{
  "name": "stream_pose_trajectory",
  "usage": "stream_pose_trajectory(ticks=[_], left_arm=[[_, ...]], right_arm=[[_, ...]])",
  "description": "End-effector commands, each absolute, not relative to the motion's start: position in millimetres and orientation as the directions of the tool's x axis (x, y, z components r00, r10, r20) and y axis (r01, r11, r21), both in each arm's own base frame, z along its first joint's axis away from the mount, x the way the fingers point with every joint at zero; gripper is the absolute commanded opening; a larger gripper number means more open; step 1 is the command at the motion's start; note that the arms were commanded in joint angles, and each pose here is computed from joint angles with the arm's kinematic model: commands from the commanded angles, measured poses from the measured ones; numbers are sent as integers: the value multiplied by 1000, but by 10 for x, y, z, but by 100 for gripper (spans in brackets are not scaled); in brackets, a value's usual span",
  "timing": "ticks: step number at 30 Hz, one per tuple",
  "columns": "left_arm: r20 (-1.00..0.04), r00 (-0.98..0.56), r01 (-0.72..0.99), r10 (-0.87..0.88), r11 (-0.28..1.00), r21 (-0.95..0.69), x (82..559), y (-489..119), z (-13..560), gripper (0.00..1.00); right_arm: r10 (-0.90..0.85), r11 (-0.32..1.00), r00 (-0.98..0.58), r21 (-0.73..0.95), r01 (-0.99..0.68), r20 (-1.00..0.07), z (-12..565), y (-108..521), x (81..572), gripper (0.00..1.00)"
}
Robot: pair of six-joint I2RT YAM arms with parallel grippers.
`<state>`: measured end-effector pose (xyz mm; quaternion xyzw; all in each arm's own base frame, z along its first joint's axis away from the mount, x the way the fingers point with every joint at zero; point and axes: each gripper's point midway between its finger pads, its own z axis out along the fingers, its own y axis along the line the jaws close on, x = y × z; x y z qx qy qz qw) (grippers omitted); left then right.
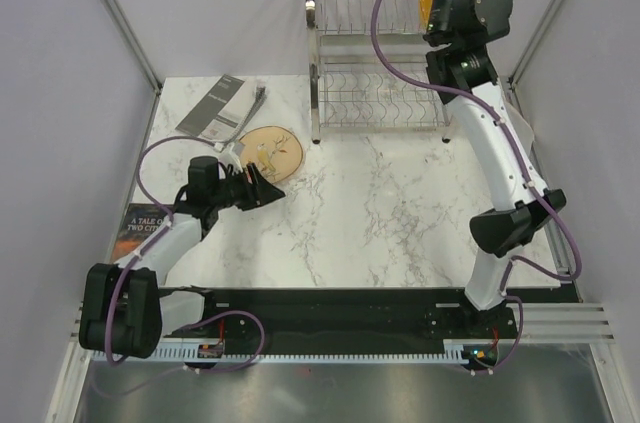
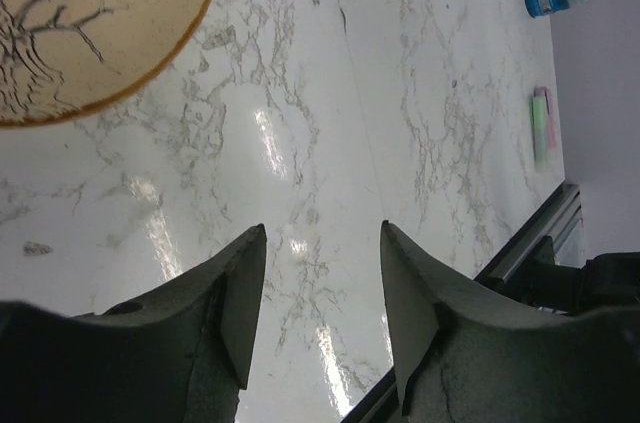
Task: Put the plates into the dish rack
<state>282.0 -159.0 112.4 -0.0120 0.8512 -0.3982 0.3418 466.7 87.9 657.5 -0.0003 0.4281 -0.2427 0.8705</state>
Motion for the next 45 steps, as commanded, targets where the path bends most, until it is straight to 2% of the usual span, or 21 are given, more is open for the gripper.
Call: stream_pose_trajectory(ticks=[1,2,4,5,7,8,9,11,12,13,15,16,18,22,26,36,38,39,40,43,45], left_arm=[[-708,-664,330,-241,755,-566,3350,-1464,1518,57],[-675,-699,292,-234,769,-569,3372,-1428,1459,57],[-671,-704,265,-234,790,-553,3629,-1348,1501,56],[-673,-698,240,-245,806,-541,3743,-1284,1552,55],[-643,-719,179,-263,824,-537,3893,-1175,1385,55],[-656,-705,166,-269,837,-521,4038,-1125,1425,55],[-618,-742,133,-260,846,-516,4092,-1099,1225,55],[-617,-747,145,-246,846,-513,4303,-1098,1226,50],[-604,-765,151,-225,848,-508,4333,-1105,1159,45],[-553,-804,125,-219,847,-517,4371,-1117,921,30],[-533,-820,137,-211,830,-540,4456,-1175,886,15],[-508,-835,122,-212,829,-546,4466,-1181,768,7],[-494,-844,114,-210,829,-547,4493,-1189,697,2],[-445,-875,89,-190,841,-533,4423,-1174,468,2],[-361,-918,59,-163,845,-532,4085,-1229,191,2],[-320,-943,84,-92,863,-497,3712,-1401,139,5],[-306,-947,82,-102,842,-533,3642,-1457,195,12],[-317,-942,87,-110,833,-547,3648,-1480,255,22],[-358,-926,109,-119,824,-556,3679,-1499,418,38],[-418,-895,124,-153,816,-565,3732,-1488,679,49],[-485,-858,157,-167,815,-558,3776,-1417,927,52]], right_arm=[[-284,937,567,-99,335,-773,6825,748,4205,55],[-295,948,509,-179,264,-808,6580,905,4339,57],[-233,972,505,-188,139,-831,6481,1002,4165,59],[-247,965,412,-259,26,-877,5989,1220,4316,60],[-134,973,328,-186,-135,-935,5658,1364,4152,62],[-147,960,180,-184,-213,-973,5093,1485,4199,63],[-104,944,138,-142,-297,-985,4937,1593,4072,63],[-75,925,-38,-56,-375,-996,4185,1730,4012,64],[-74,907,-57,-43,-419,-996,4073,1765,3890,64],[-102,890,-130,-32,-456,-986,3675,1820,3834,62],[-105,883,-172,-12,-469,-980,3464,1817,3741,58],[-115,881,-213,-1,-473,-970,3260,1819,3711,50],[-96,884,-269,42,-465,-958,3107,1830,3681,47],[-61,876,-357,121,-467,-932,2782,1893,3608,48],[-45,871,-403,162,-464,-914,2577,1921,3569,50],[-3,836,-533,291,-466,-846,2163,2062,3406,57],[-2,836,-538,294,-463,-843,2132,2050,3378,59],[-4,834,-537,293,-467,-844,2132,2055,3369,59],[-8,833,-539,292,-469,-842,2117,2052,3353,60],[-11,832,-538,290,-472,-843,2106,2038,3320,62],[-8,833,-538,292,-470,-843,2104,2027,3299,62]])
